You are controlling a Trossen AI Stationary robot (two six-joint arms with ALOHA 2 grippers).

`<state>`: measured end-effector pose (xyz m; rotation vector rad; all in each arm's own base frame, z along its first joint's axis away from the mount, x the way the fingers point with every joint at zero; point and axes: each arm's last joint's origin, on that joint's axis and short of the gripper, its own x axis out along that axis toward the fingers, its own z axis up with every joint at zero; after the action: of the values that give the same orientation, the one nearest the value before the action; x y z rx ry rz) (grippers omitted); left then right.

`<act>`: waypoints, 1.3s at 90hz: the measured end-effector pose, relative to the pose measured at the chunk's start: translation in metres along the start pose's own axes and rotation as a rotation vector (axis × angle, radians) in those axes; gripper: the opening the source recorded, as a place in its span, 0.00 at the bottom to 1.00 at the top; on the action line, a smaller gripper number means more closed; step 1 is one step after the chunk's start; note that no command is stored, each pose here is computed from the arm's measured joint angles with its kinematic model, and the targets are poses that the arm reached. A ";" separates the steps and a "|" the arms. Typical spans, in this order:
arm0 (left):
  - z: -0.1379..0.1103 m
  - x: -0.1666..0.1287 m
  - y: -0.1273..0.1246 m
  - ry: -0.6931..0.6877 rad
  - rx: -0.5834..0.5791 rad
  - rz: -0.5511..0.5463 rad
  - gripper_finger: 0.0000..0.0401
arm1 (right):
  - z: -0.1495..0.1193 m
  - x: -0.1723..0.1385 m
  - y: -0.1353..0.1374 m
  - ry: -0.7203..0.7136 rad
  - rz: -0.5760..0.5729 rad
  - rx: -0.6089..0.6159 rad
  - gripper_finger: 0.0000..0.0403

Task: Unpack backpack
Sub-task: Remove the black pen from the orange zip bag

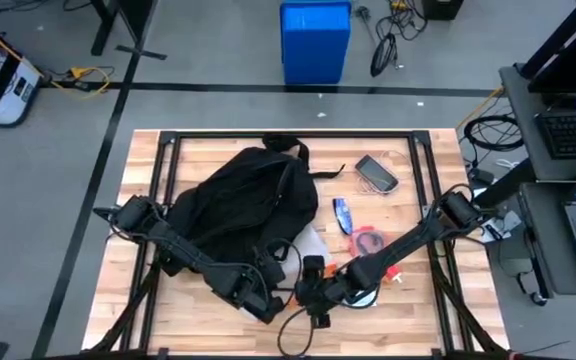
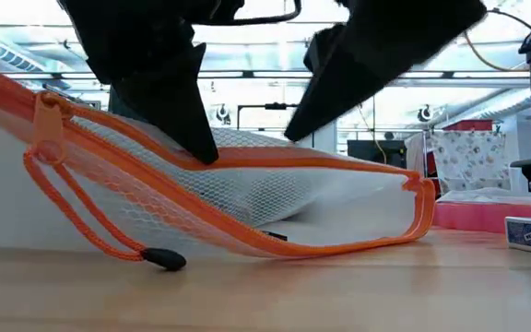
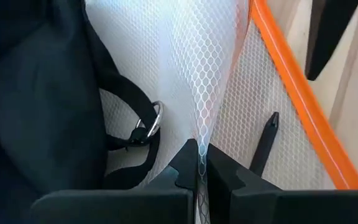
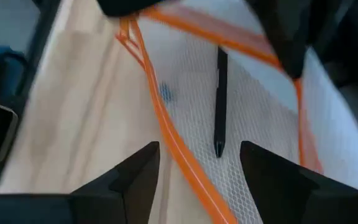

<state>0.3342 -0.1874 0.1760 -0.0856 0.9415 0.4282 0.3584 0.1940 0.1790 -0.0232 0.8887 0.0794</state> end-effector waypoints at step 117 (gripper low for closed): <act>0.003 -0.007 0.001 -0.040 0.003 0.005 0.00 | -0.023 0.047 -0.022 -0.153 0.060 0.040 0.40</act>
<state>0.3327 -0.1878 0.1836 -0.0722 0.9034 0.4317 0.3721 0.1734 0.1281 0.0466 0.7381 0.1182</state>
